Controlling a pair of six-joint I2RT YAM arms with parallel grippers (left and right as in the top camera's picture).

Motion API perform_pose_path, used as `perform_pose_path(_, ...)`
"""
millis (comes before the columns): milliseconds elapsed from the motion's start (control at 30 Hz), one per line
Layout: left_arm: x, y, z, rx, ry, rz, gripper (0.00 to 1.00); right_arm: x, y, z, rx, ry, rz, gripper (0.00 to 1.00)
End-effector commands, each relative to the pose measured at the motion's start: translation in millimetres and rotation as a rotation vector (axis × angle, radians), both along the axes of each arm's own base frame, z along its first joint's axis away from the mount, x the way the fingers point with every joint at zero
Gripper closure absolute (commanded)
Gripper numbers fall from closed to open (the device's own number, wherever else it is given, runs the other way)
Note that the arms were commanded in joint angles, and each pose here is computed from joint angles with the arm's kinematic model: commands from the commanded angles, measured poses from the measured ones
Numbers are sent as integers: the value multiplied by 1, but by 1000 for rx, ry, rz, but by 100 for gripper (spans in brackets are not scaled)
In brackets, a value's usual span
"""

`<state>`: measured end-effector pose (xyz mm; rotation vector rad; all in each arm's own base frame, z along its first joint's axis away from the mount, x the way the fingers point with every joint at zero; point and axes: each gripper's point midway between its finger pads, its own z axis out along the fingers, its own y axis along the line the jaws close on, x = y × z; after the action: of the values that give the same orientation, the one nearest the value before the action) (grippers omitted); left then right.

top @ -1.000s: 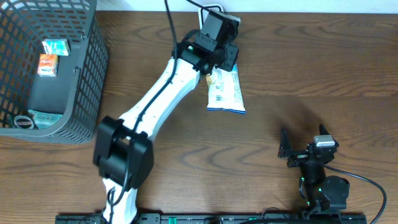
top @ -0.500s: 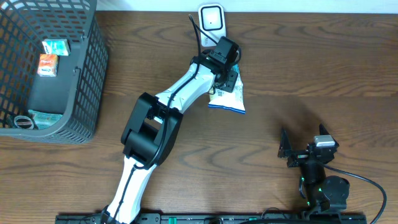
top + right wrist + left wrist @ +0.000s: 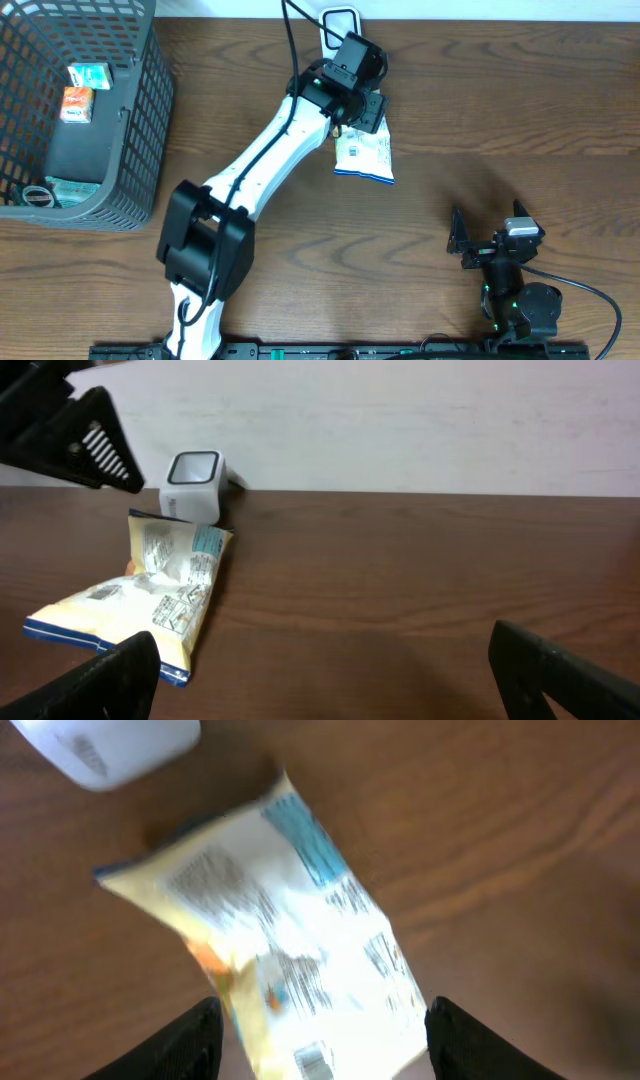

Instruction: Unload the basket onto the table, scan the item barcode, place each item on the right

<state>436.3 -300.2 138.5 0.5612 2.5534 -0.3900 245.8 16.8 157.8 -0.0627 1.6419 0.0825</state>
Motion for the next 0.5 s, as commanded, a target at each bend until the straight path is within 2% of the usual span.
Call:
perform_pose_path(0, -27, -3, -35, 22, 146, -41, 40, 0, 2, 0, -11, -1, 10, 1)
perform_pose_path(133, -47, 5, -71, 80, 232, -47, 50, 0, 2, 0, -11, -1, 10, 1)
perform_pose_path(267, -65, 17, -106, 131, 313, -45, 56, 0, 2, 0, -11, -1, 10, 1)
perform_pose_path(467, -66, 18, -102, 131, 313, -45, 68, 0, 2, 0, -11, -1, 10, 1)
